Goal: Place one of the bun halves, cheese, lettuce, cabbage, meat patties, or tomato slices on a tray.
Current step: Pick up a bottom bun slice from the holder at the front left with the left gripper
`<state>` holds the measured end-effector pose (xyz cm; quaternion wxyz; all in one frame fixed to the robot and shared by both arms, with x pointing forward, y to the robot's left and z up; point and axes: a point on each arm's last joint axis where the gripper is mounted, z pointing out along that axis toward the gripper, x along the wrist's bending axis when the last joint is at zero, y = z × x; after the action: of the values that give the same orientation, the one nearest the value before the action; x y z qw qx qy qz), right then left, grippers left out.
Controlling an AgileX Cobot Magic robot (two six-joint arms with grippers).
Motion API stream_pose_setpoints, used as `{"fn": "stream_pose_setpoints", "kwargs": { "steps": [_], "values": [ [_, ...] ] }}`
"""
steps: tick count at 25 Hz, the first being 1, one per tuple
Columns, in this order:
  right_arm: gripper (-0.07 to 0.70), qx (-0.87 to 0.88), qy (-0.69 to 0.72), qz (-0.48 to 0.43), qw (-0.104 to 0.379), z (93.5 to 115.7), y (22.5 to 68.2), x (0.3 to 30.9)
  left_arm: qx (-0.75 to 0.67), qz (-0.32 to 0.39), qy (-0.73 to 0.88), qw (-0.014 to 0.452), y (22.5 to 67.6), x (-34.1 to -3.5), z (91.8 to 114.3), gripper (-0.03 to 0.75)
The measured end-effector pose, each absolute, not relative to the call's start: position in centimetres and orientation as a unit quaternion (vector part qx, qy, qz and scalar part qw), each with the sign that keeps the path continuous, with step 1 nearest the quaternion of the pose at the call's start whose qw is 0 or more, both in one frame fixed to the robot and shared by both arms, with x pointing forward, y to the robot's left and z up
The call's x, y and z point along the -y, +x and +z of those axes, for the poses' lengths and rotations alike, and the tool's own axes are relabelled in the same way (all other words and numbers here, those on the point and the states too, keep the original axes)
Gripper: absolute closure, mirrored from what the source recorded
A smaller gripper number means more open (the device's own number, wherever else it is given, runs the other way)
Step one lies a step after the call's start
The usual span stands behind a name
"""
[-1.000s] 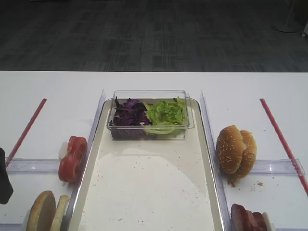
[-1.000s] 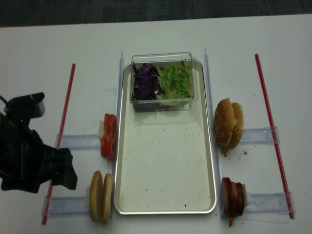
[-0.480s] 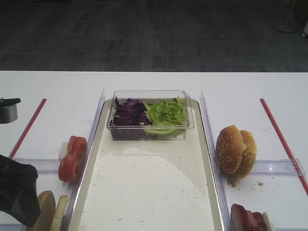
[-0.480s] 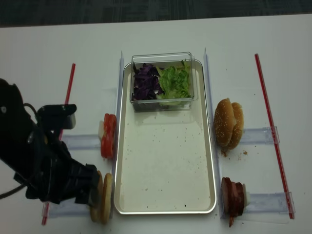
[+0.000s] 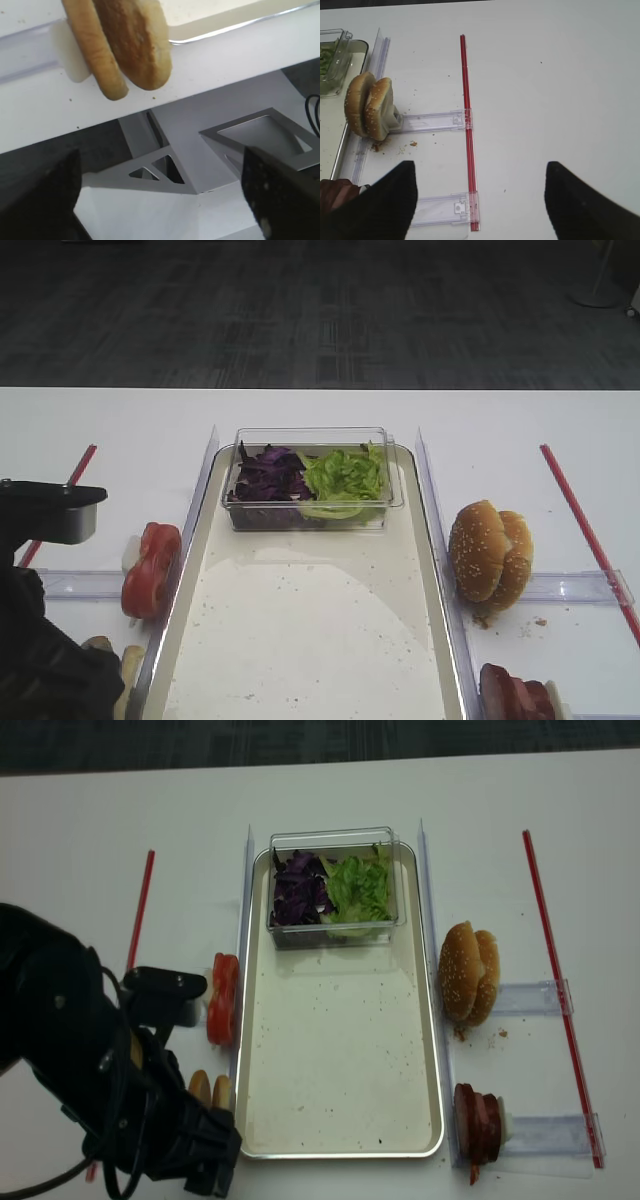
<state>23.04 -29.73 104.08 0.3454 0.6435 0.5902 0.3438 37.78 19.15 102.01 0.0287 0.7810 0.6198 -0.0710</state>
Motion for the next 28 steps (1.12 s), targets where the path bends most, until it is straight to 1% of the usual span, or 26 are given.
{"fn": "stream_pose_setpoints", "kwargs": {
  "steps": [7, 12, 15, 18, 25, 28],
  "values": [
    [0.079, -0.590, 0.643, 0.344, 0.345, 104.1, 23.0, 29.7, -0.618, -0.049, 0.784, 0.021, 37.5, -18.8, 102.1, 0.129],
    [0.079, -0.590, 0.643, 0.344, 0.345, 104.1, 23.0, 29.7, -0.622, -0.028, 0.781, 0.041, 38.2, -18.4, 103.4, 0.129],
    [0.079, -0.590, 0.643, 0.344, 0.345, 104.1, 23.0, 29.7, -0.625, -0.023, 0.779, 0.046, 38.3, -18.3, 103.7, 0.132],
    [0.079, -0.590, 0.643, 0.344, 0.345, 104.1, 23.0, 29.7, -0.627, -0.019, 0.778, 0.040, 38.5, -18.3, 103.5, 0.153],
    [0.079, -0.590, 0.643, 0.344, 0.345, 104.1, 23.0, 29.7, -0.632, -0.033, 0.775, -0.004, 39.9, -17.2, 101.8, 0.221],
    [0.079, -0.590, 0.643, 0.344, 0.345, 104.1, 23.0, 29.7, -0.635, -0.042, 0.772, -0.009, 40.3, -16.7, 101.6, 0.234]
  ]
}}
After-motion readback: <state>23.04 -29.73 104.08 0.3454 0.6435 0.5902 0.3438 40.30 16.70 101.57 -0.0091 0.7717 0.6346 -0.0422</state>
